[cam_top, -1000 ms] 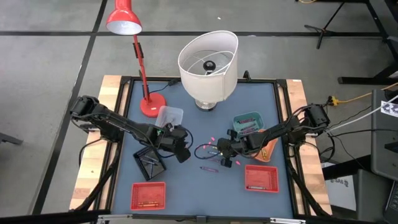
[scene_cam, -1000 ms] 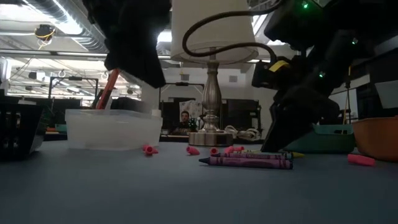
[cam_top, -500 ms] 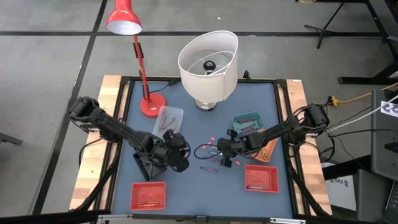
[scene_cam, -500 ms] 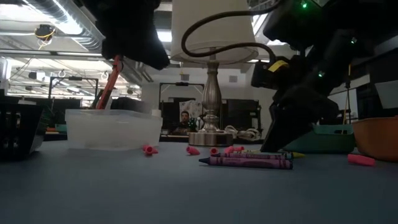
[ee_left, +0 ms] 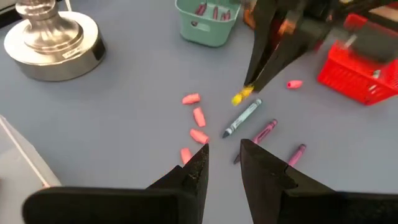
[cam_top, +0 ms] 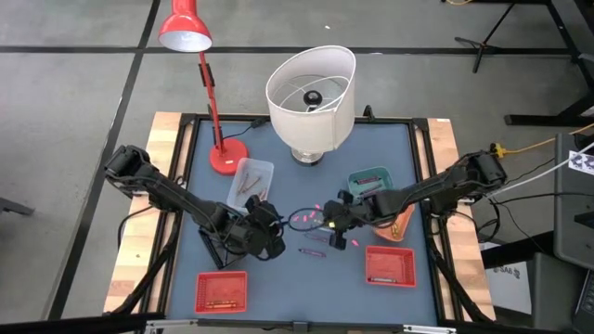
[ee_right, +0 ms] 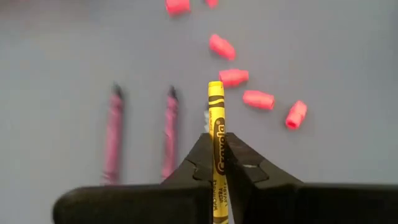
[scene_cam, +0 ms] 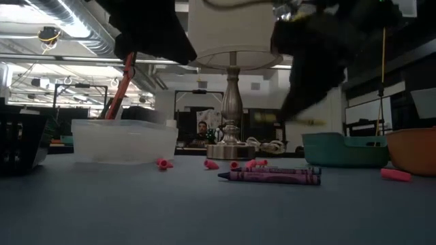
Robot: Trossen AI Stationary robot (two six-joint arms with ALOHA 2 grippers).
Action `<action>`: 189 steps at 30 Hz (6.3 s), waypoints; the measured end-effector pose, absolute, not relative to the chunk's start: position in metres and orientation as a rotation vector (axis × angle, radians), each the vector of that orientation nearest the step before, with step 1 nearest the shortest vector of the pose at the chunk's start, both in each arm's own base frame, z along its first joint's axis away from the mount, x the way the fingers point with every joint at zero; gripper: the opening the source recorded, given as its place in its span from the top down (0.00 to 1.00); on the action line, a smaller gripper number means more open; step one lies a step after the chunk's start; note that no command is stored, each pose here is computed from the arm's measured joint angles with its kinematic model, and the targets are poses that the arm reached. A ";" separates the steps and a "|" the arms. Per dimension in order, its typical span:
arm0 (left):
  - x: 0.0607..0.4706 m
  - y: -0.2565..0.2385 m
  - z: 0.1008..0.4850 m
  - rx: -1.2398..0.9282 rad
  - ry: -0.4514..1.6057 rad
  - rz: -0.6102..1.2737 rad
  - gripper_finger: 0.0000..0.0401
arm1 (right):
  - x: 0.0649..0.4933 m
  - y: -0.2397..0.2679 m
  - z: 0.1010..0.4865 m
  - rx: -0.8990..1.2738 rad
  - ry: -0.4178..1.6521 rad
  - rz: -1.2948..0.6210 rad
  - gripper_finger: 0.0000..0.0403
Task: Sort crayons
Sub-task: Put the yellow crayon into the orange bin, then put the violet crayon into the green bin
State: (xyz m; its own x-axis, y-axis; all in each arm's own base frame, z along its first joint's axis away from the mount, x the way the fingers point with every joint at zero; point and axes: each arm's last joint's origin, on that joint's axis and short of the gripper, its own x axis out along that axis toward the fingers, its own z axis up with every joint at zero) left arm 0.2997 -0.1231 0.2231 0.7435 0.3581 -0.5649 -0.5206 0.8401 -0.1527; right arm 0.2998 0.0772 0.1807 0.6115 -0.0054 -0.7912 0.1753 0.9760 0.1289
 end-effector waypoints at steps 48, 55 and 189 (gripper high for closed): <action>0.302 -0.125 0.218 -0.298 0.583 0.453 0.81 | 0.125 0.109 0.185 0.447 0.979 -0.788 0.95; 0.302 -0.125 0.218 -0.297 0.583 0.455 0.81 | 0.120 0.105 0.174 0.437 1.022 -0.806 0.95; 0.399 -0.099 0.134 -0.264 0.263 0.115 0.97 | 0.173 0.155 0.245 0.304 0.704 -0.207 0.65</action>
State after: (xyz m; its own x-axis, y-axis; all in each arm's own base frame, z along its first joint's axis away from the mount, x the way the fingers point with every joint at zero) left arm 0.3991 -0.0991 0.1335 0.9593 0.0780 -0.2714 -0.1466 0.9589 -0.2428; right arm 0.1730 0.1549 0.2450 0.7446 -0.0848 -0.6621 0.2877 0.9358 0.2036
